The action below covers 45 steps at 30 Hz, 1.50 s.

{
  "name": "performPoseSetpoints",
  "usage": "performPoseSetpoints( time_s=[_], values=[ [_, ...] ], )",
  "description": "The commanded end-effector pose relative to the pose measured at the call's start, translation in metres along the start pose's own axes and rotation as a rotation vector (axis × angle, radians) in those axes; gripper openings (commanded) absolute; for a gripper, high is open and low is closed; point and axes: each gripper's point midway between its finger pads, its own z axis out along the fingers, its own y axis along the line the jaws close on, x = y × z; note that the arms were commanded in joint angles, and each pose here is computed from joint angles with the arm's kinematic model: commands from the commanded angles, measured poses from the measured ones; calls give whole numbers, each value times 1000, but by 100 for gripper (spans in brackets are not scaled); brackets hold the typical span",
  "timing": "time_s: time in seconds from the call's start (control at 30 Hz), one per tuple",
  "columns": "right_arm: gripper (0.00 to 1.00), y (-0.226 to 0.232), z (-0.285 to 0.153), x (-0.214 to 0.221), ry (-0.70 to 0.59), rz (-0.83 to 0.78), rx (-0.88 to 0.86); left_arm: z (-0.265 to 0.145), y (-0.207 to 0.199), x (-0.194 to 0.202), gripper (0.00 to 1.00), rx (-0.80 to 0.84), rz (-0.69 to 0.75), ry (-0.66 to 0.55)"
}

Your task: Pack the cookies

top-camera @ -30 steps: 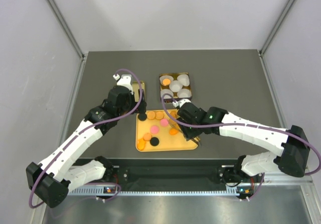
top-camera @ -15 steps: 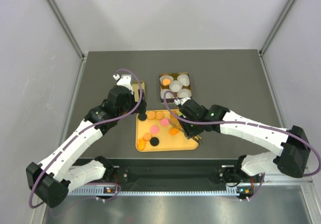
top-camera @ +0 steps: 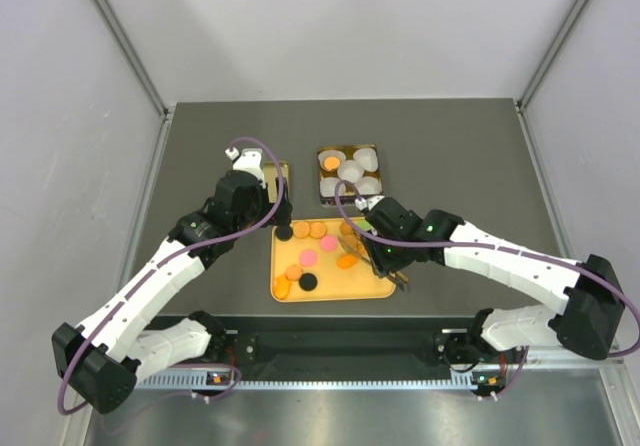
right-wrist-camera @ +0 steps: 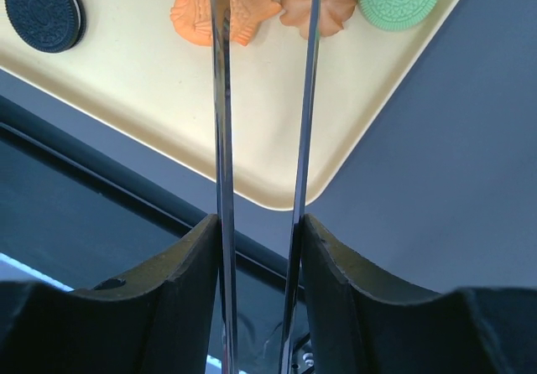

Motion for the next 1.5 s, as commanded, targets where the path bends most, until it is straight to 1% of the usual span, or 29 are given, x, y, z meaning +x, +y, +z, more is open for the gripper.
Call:
performPoseSetpoints(
  time_s=[0.0, 0.37, 0.53, 0.67, 0.77, 1.1, 1.47],
  values=[
    [41, 1, -11, -14, -67, 11, -30, -3, -5, -14, 99, 26, -23, -52],
    [45, 1, -8, -13, -48, 5, -42, -3, -4, -13, 99, 25, -26, -49],
    [41, 0, -7, -14, -40, 8, -53, -4, -4, -13, 99, 24, -25, -51],
    [34, 0, -10, -17, -44, 11, -59, -3, -5, -13, 99, 29, -24, -50],
    [33, 1, -15, -23, -58, 7, -60, -3, -5, -14, 99, 28, -25, -51],
    [33, -10, -37, -44, -112, 9, -34, -3, -4, -14, 99, 26, -24, -52],
    [33, -11, -58, -64, -169, 20, -62, -4, -4, -15, 99, 29, -22, -54]
  ],
)
